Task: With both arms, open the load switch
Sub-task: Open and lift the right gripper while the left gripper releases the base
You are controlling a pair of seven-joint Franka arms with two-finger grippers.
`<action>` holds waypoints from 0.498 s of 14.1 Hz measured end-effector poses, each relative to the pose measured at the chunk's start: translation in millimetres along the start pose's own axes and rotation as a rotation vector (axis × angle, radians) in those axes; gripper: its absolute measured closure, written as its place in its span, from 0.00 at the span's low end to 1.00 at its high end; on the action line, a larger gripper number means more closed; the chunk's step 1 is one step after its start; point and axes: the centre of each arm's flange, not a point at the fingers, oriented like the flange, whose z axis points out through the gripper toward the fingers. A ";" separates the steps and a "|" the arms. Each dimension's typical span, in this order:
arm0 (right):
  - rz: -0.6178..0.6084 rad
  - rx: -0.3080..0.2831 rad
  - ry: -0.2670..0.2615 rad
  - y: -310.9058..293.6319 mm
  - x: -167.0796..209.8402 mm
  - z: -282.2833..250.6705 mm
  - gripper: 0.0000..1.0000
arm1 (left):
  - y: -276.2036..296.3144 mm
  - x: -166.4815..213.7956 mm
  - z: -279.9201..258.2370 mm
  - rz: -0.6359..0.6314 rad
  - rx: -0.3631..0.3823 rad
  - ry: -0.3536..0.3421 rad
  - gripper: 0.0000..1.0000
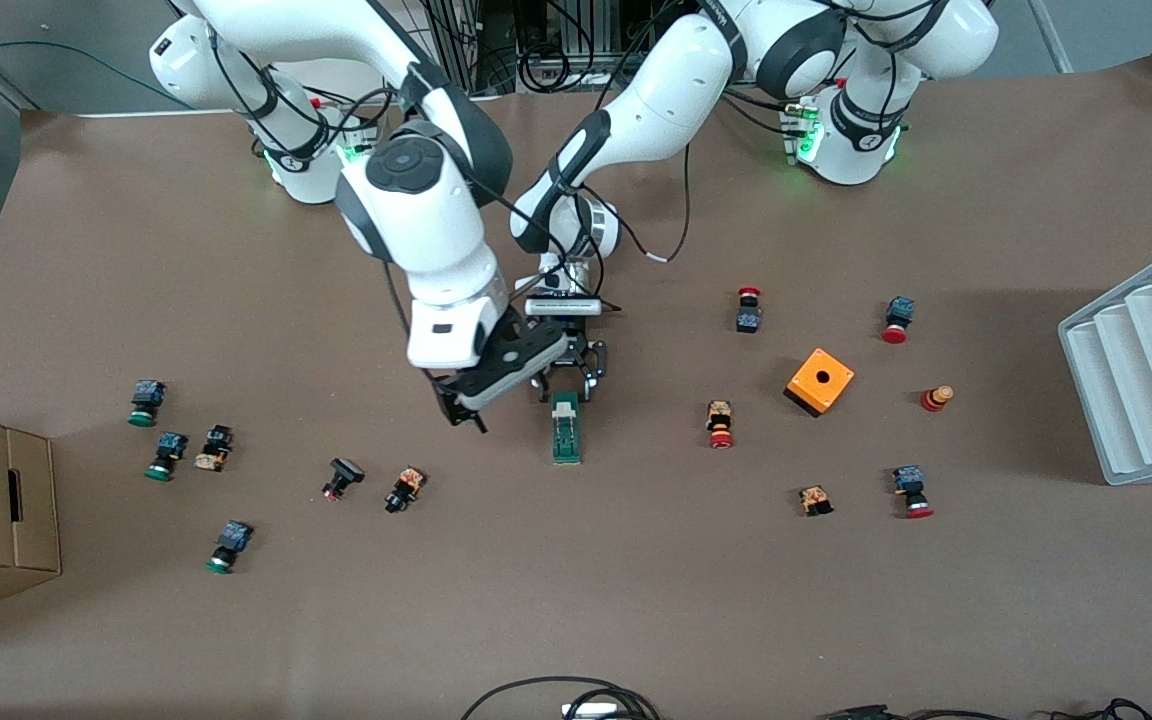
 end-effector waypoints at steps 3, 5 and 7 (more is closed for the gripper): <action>0.107 -0.012 0.008 35.0 3.2 -17.5 0.00 | 2.4 -0.3 -3.6 -0.005 -0.002 -0.007 0.00; 0.137 -0.020 0.002 53.3 3.0 -25.2 0.00 | 8.5 1.3 -12.7 -0.014 0.009 -0.029 0.00; 0.178 -0.029 -0.016 74.7 0.7 -36.5 0.00 | 15.4 7.7 -21.7 0.006 0.031 -0.062 0.00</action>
